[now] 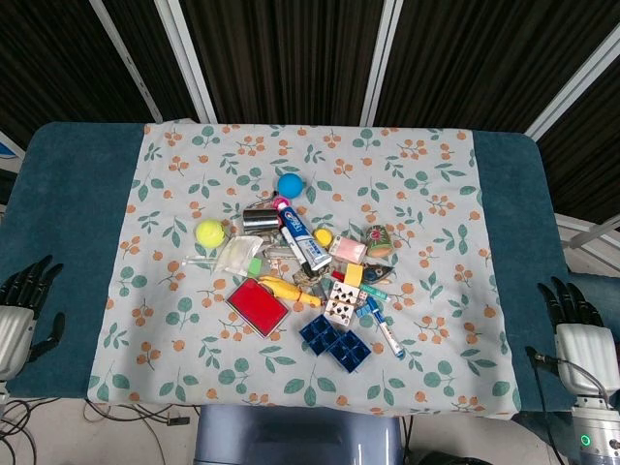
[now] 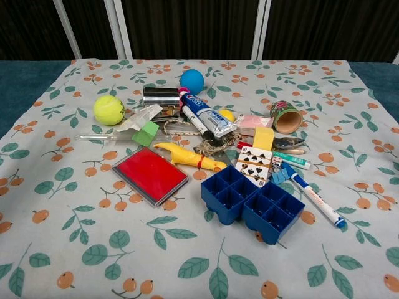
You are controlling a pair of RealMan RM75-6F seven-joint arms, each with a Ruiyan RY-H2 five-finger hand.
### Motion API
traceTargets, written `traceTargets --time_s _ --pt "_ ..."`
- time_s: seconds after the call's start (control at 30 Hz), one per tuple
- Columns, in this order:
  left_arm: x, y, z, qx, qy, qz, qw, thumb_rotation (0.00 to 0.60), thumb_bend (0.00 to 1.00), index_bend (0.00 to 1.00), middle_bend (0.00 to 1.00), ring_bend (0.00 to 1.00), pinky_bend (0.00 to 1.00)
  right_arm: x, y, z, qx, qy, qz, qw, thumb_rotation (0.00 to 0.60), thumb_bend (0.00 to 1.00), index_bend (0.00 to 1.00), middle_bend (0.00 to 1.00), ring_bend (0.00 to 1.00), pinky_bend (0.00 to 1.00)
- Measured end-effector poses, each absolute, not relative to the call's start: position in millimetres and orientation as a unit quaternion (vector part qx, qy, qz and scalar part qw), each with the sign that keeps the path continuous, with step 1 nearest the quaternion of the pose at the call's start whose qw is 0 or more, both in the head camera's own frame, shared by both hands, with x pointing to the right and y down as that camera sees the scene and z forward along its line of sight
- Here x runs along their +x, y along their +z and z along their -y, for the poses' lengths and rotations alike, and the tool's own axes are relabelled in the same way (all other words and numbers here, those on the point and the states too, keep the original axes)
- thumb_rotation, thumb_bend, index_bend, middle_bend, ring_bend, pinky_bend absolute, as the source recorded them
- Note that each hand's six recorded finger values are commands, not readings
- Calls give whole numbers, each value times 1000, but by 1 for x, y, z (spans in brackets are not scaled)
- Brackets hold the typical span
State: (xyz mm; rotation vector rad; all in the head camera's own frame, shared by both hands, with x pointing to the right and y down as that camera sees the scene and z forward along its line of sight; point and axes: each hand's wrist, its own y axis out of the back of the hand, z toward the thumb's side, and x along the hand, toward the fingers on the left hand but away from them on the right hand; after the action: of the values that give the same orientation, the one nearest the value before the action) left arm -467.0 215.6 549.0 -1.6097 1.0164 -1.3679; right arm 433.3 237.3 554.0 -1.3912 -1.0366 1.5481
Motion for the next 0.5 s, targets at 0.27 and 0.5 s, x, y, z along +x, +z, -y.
traceTargets --time_s 0.27,0.5 --pt "-467 548 -216 -631 -538 -401 389 600 506 7 0 43 115 434 552 -236 -545 610 417 395 600 166 123 75 84 229" --pt "-467 549 -217 -632 -539 -400 388 600 506 7 0 43 115 434 552 -236 -549 608 421 390 600 164 123 75 84 229"
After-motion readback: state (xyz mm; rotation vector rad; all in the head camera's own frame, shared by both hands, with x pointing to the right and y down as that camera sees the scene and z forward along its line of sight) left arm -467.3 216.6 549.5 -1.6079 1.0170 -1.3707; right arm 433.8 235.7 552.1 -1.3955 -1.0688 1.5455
